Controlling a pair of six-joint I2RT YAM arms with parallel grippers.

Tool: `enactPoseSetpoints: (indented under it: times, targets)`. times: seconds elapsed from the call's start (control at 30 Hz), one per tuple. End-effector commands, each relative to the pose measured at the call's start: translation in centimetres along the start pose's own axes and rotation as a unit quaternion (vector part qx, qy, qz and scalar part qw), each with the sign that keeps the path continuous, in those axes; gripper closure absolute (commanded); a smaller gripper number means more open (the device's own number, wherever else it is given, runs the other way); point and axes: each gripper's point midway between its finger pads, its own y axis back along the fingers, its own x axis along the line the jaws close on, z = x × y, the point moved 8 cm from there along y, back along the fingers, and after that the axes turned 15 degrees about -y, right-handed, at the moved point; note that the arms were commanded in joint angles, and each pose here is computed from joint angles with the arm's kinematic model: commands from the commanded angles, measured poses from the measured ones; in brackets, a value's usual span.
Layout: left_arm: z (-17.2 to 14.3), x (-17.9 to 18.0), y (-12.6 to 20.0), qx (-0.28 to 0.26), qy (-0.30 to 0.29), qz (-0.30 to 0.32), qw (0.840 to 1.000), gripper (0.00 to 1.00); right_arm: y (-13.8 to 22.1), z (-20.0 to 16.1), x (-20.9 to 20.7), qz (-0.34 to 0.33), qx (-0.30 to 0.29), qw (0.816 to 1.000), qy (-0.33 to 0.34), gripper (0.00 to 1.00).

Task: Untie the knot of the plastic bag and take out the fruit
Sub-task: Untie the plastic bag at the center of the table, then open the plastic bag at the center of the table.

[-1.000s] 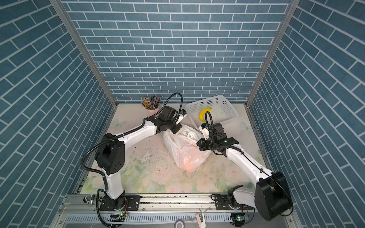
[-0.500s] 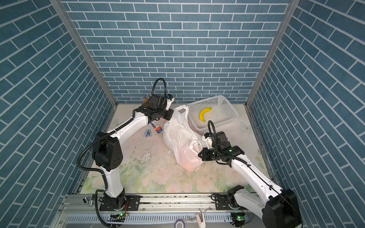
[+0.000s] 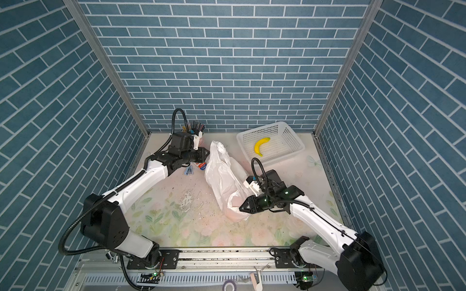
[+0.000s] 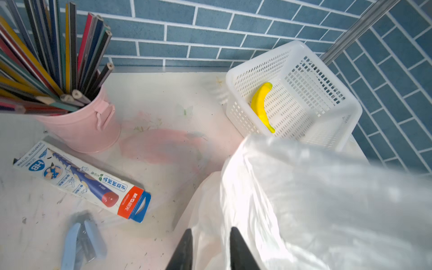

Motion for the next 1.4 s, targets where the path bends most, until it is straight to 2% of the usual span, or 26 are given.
enactPoseSetpoints:
  times: [0.0,0.1,0.17,0.27,0.33,0.4,0.53,0.7,0.93,1.1,1.17,1.27,1.37]
  targets:
    - [0.5,-1.4,2.9,-0.042,0.053,-0.009,0.998,0.64,3.3,2.9,3.0,-0.024,-0.137,0.988,0.074,0.59]
    - [-0.4,-2.3,5.0,-0.037,0.089,0.005,0.995,0.64,4.6,5.0,3.9,-0.046,-0.208,0.973,0.089,0.56]
    - [-1.2,-3.5,6.0,-0.032,0.127,0.013,0.991,0.68,5.1,6.6,3.8,-0.069,-0.247,0.965,0.065,0.55]
    - [-2.1,-6.1,6.0,-0.017,0.157,0.002,0.987,0.69,5.4,8.6,3.0,-0.088,-0.271,0.958,0.030,0.54]
    - [-2.9,-7.7,5.2,0.009,0.192,0.024,0.981,0.70,4.9,9.6,2.6,-0.098,-0.264,0.959,0.035,0.52]
    - [-3.3,-9.3,4.2,0.030,0.195,0.018,0.980,0.70,4.2,10.0,2.4,-0.102,-0.243,0.963,0.051,0.48]
    - [-3.9,-11.7,2.2,0.056,0.201,0.035,0.977,0.61,2.7,10.2,2.1,-0.097,-0.195,0.972,0.091,0.42]
    - [-3.6,-12.7,-0.4,0.071,0.186,0.038,0.979,0.47,1.2,10.4,1.5,-0.083,-0.167,0.976,0.117,0.37]
    - [-4.1,-13.2,-3.9,0.118,0.137,0.057,0.982,0.46,-0.8,10.2,0.2,-0.134,-0.162,0.967,0.143,0.29]
    - [-5.5,-12.5,-5.2,0.158,0.119,0.071,0.978,0.71,-1.8,10.1,-0.9,-0.198,-0.185,0.948,0.167,0.31]
    - [-5.9,-12.2,-5.3,0.166,0.118,0.077,0.976,0.84,-1.9,10.1,-1.4,-0.215,-0.198,0.942,0.166,0.36]
    - [-6.1,-11.6,-5.0,0.166,0.119,0.081,0.976,0.99,-2.0,10.0,-2.1,-0.229,-0.207,0.936,0.167,0.45]
    - [-6.1,-11.0,-4.5,0.165,0.121,0.080,0.975,1.00,-2.3,10.0,-2.5,-0.232,-0.205,0.936,0.167,0.61]
